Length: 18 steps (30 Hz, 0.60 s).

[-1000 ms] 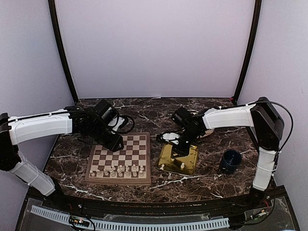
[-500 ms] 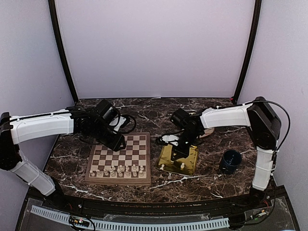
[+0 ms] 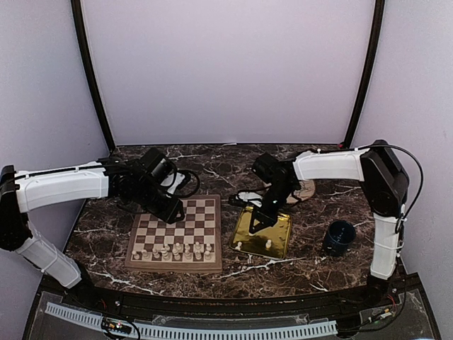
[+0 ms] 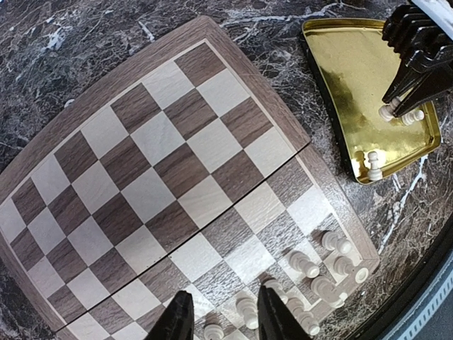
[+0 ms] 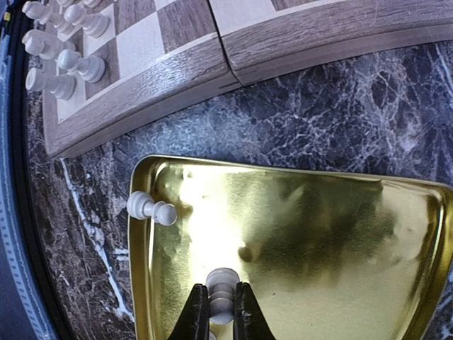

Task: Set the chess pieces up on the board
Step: Pick up the pawn from the storage box, then place the pawn on the chessboard.

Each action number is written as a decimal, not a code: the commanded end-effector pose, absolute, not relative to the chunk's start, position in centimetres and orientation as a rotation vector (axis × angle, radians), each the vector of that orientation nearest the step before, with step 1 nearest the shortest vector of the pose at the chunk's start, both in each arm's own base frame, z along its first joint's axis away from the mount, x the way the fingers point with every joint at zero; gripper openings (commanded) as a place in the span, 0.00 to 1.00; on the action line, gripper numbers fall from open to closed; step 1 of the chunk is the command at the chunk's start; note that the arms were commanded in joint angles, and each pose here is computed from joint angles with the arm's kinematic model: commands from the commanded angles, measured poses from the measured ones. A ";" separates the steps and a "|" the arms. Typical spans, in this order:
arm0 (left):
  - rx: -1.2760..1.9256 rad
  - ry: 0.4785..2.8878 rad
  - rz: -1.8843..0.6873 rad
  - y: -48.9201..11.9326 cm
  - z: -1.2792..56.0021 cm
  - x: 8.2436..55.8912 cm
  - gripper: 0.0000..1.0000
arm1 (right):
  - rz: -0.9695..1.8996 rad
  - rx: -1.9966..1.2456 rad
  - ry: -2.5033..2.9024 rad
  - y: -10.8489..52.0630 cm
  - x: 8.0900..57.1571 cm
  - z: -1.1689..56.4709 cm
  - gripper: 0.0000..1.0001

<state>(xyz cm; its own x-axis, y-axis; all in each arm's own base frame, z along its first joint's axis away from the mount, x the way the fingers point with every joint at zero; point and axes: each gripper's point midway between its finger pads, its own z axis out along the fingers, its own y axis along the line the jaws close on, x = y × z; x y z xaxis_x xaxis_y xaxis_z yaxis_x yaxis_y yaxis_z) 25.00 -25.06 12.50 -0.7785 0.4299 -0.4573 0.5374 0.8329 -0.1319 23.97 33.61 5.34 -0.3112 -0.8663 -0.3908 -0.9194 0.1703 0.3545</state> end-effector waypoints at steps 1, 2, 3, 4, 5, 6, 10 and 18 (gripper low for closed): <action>0.663 2.584 -0.268 -23.4 12.8 25.3 0.34 | 0.534 -1.852 2.174 35.3 25.4 7.7 0.07; 0.646 2.583 -0.244 -23.0 12.9 25.4 0.34 | 0.487 -1.875 2.150 35.8 25.3 7.8 0.08; 0.627 2.585 -0.219 -22.6 12.9 25.6 0.33 | 0.448 -1.893 2.128 36.4 25.3 7.9 0.08; 0.603 2.590 -0.198 -22.2 12.9 25.7 0.34 | 0.426 -1.916 2.106 37.1 25.1 7.9 0.08; 0.581 2.595 -0.186 -21.7 12.9 25.8 0.34 | 0.421 -1.927 2.090 37.8 25.0 8.1 0.08; 0.559 2.598 -0.177 -21.4 12.9 25.9 0.34 | 0.422 -1.939 2.080 38.5 24.8 8.2 0.08; 0.459 2.599 -0.149 -19.7 13.3 26.1 0.34 | 0.429 -1.990 2.039 41.3 24.3 8.2 0.08; 0.288 2.551 -0.135 -16.4 15.0 26.2 0.36 | 0.410 -2.038 1.952 46.1 24.2 8.6 0.08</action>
<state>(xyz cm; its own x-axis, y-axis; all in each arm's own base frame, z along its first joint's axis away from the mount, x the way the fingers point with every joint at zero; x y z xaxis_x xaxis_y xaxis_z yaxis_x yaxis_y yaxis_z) 26.73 -18.19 14.40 -0.8151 0.2302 -0.5316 0.2942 0.9550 -0.0376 24.48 44.64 8.54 0.0095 -0.9088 -0.4172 -0.9999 -0.0136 0.0069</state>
